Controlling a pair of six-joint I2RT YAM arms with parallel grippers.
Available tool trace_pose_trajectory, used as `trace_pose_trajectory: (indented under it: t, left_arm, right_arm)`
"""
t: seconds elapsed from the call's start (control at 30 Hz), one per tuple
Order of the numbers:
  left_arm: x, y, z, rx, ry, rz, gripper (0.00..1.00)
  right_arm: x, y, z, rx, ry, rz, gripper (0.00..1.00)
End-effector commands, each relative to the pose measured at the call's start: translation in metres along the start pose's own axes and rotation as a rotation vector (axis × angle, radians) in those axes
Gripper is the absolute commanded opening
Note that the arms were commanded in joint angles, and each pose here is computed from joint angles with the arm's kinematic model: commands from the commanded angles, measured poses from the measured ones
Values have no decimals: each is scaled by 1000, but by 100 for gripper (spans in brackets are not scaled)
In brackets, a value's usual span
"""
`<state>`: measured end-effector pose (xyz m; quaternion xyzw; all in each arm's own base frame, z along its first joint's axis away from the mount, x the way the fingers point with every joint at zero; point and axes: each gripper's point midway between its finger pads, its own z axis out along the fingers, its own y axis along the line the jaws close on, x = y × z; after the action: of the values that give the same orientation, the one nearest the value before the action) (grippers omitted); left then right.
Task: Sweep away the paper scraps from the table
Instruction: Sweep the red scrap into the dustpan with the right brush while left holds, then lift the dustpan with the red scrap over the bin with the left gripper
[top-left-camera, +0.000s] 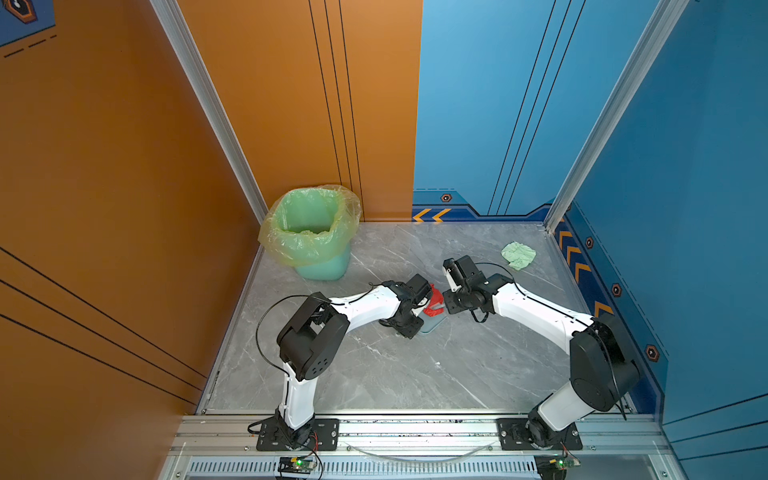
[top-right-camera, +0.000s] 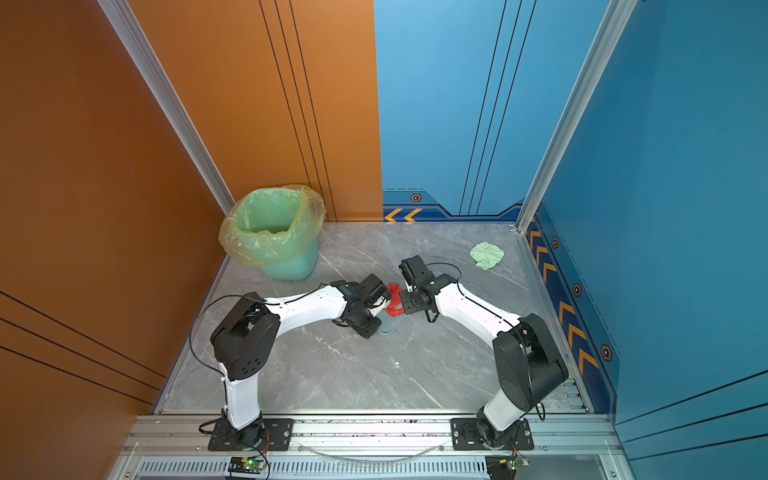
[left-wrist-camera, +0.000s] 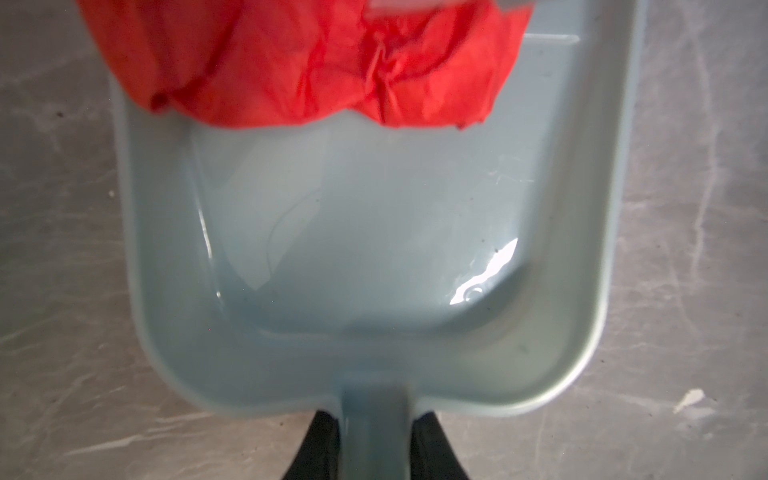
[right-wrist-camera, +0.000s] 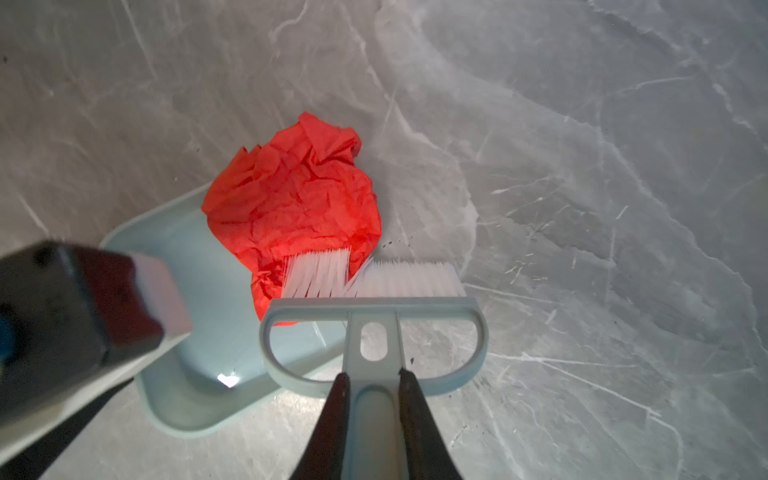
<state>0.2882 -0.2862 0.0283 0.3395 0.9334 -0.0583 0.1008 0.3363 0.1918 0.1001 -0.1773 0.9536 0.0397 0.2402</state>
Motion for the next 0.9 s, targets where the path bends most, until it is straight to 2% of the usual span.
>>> trace_pose_trajectory:
  t: [0.0, 0.23, 0.4, 0.6, 0.87]
  left_arm:
    - [-3, 1, 3, 17, 5, -20, 5]
    - [-4, 5, 4, 14, 0, -29, 5]
    - [-5, 5, 3, 12, -2, -28, 5]
    - [-10, 1, 4, 8, -35, -6, 5]
    - [-18, 3, -1, -14, -97, 0, 5]
  right_arm:
    - [32, 11, -4, -55, 125, -77, 0]
    - [52, 25, -14, -131, 196, -127, 0]
    - [33, 24, -33, -149, 98, -103, 0]
    - [0, 6, -53, -119, -62, -11, 0]
    - [-18, -21, -72, -123, -157, 94, 0]
